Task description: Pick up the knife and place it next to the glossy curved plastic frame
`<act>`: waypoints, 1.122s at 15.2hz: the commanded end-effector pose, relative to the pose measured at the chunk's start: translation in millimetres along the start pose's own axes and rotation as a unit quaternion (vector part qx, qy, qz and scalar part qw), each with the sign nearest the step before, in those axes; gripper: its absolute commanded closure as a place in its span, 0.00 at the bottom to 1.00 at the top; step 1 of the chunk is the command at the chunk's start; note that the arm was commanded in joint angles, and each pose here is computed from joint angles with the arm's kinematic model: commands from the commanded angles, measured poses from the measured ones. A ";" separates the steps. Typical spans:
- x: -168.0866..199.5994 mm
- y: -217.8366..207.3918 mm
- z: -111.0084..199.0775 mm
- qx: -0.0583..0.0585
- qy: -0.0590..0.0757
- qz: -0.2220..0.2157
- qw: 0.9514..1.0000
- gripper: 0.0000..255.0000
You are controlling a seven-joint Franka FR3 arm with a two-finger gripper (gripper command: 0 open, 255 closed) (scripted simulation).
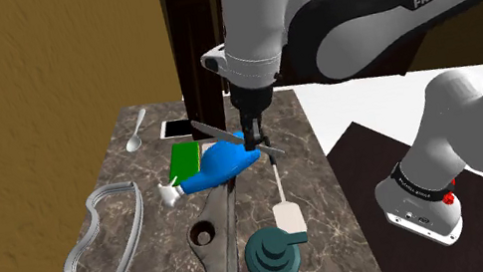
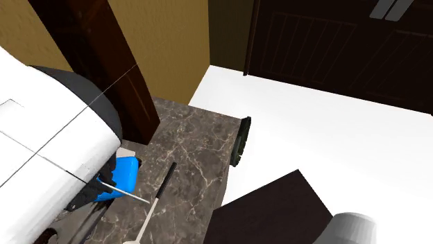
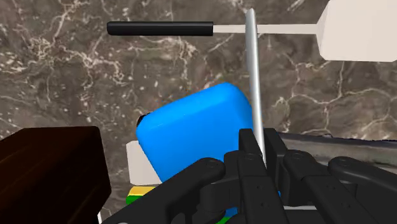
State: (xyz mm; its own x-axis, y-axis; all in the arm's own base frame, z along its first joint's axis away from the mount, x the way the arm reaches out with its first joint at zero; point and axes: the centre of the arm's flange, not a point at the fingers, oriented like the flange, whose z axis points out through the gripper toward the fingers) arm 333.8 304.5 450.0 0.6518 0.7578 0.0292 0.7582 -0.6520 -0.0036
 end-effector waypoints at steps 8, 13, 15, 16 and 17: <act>70.6 -99.5 2.3 0.001 0.000 0.001 1.000 1.00; 108.0 -153.8 3.5 0.001 0.000 0.001 1.000 1.00; 123.0 -175.6 4.0 0.001 0.000 0.001 1.000 1.00; 130.5 -186.4 4.3 0.001 0.000 0.001 1.000 1.00; 137.9 -197.3 4.5 0.001 0.000 0.001 1.000 1.00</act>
State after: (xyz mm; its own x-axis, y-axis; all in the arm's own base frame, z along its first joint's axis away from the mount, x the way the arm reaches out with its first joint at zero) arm 275.6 524.8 453.3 0.6514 0.7582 0.0293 0.7586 -0.6515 -0.0048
